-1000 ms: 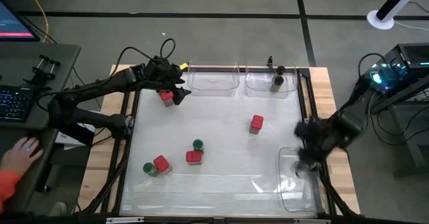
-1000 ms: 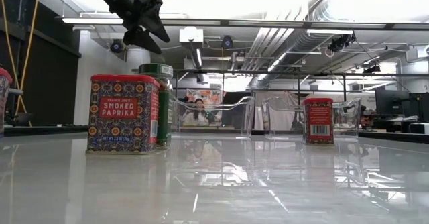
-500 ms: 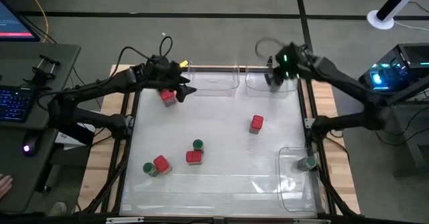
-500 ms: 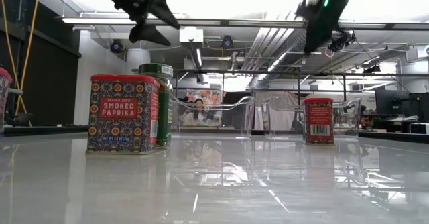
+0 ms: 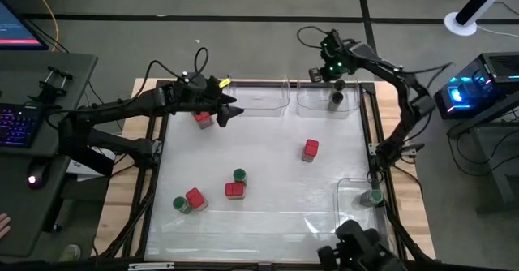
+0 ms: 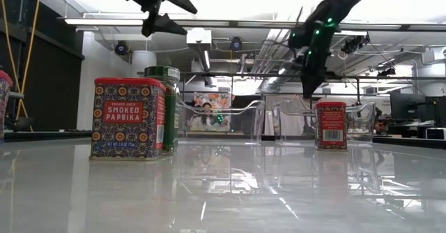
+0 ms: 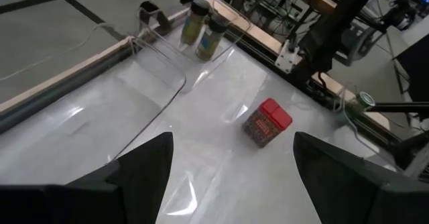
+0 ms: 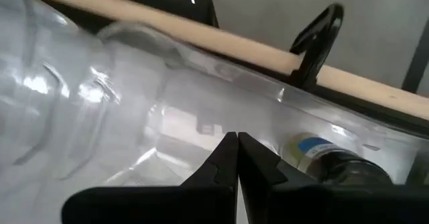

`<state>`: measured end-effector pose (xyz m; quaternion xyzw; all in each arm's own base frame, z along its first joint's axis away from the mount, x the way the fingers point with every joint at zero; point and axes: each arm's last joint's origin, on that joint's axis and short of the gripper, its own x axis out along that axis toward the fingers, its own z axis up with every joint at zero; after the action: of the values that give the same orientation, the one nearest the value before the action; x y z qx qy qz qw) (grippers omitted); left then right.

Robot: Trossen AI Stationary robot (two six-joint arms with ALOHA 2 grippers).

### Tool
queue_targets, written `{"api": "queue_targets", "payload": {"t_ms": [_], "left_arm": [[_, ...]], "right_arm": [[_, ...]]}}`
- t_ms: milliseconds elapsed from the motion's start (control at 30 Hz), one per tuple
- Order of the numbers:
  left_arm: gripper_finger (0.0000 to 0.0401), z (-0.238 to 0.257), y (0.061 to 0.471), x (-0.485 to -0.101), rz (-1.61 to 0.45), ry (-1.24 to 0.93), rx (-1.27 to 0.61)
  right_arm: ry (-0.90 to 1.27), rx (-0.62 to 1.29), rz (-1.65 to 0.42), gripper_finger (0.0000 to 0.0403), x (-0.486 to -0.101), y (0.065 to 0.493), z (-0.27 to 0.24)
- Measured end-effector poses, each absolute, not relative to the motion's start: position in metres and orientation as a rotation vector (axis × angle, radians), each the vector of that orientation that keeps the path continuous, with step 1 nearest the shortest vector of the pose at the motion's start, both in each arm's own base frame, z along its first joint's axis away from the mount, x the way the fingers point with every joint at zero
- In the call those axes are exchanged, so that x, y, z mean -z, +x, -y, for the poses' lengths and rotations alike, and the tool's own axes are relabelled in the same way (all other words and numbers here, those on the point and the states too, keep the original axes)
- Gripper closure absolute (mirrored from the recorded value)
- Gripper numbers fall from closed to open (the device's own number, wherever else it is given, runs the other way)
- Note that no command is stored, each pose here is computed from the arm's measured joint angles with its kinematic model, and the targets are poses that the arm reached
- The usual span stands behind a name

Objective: Sort spices by type
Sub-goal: Adjust the black seasoning bottles inside the top right transparent bin

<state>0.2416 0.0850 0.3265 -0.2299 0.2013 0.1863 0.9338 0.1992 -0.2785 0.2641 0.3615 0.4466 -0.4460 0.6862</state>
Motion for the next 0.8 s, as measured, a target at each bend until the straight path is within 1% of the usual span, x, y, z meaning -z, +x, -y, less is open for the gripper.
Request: {"api": "queue_targets", "payload": {"t_ms": [333, 533, 700, 800], "left_arm": [[0.0105, -0.0857, 0.2426, -0.3288, -0.390, -0.430, -0.386], [0.0105, -0.0865, 0.2446, -0.3309, -0.368, -0.384, -0.374], [0.0105, -0.0868, 0.2453, -0.3298, -0.373, -0.383, -0.374], [0.0105, -0.0867, 0.2452, -0.3295, -0.377, -0.383, -0.374]], "right_arm": [[0.839, 1.042, -0.985, 0.0402, -0.2650, 0.1997, 0.2797], [0.889, 1.019, -1.001, 0.0402, -0.2640, 0.2029, 0.2737], [0.933, 1.045, -0.993, 0.0403, -0.2634, 0.2042, 0.2713], [0.947, 1.096, -0.978, 0.0403, -0.2634, 0.2030, 0.2724]]}}
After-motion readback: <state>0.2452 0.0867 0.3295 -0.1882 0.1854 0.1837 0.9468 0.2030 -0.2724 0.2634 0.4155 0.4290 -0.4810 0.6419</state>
